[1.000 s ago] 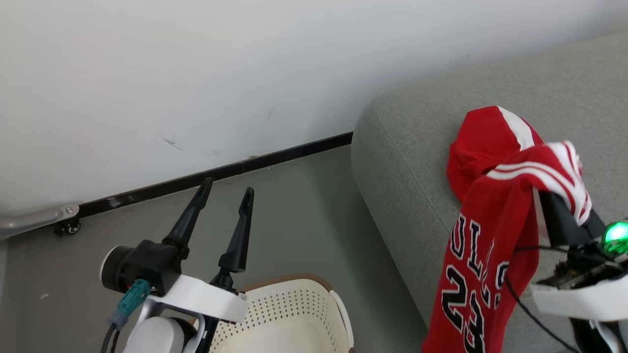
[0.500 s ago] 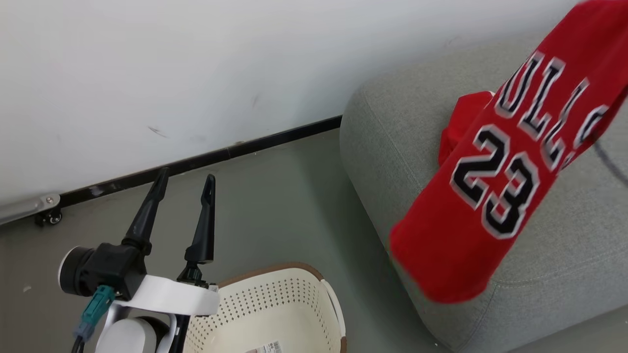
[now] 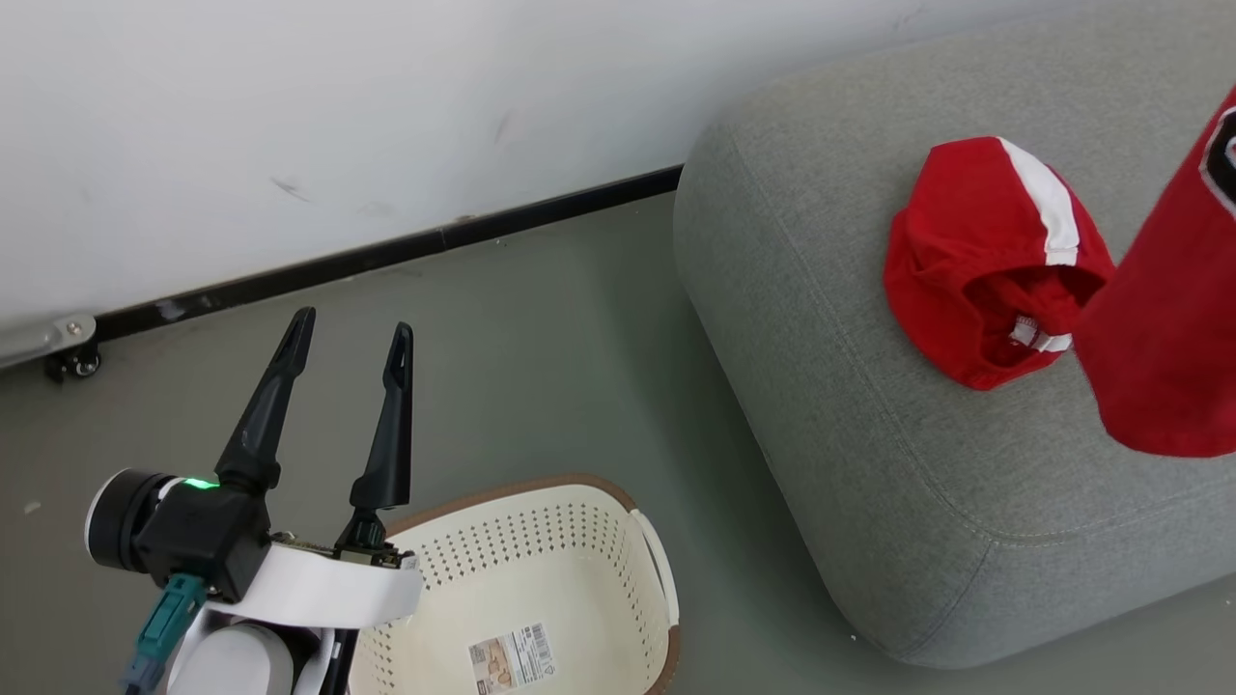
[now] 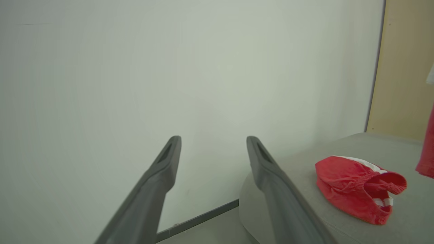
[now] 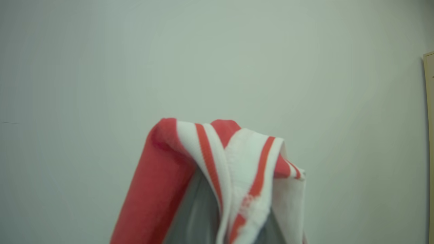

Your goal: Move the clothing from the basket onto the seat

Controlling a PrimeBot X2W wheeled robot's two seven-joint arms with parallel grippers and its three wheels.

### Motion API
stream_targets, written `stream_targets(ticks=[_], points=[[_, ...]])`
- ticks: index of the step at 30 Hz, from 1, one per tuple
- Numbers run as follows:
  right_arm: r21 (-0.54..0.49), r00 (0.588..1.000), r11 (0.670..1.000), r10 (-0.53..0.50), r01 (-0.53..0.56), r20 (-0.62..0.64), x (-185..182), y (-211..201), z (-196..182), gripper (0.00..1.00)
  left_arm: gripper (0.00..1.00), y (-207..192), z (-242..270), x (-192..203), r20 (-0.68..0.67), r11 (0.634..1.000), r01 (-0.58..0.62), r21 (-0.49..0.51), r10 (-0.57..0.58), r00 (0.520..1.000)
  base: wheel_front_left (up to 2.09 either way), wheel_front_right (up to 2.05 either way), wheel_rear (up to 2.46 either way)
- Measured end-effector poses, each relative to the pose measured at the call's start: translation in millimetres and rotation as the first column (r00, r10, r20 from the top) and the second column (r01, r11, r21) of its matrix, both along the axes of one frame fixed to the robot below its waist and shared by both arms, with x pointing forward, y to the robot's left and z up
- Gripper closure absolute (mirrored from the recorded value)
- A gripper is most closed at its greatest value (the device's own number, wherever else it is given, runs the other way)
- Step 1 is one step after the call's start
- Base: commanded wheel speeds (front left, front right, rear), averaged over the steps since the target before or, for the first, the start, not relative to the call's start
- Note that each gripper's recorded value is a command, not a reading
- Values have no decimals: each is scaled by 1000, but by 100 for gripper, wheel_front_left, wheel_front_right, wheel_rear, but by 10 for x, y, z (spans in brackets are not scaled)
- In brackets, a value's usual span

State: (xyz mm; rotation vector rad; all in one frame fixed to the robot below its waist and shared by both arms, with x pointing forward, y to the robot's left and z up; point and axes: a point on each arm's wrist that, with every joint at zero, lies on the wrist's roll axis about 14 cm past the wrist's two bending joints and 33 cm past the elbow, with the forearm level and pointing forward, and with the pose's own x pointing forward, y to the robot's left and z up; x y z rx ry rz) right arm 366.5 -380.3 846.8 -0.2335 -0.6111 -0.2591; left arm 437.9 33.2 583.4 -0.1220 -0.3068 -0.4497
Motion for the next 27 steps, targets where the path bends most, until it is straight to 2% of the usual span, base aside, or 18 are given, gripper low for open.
stream_targets(ticks=[12, 27], points=[[7, 994, 995, -100, 99, 32, 225, -350, 396, 100, 0, 155, -144, 142, -13, 999, -24, 24, 24, 1000, 0, 0, 0], [10, 966, 980, -193, 198, -173, 852, -658, -191, 100, 0, 276, -281, 367, -32, 997, -47, 60, 49, 998, 0, 0, 0]])
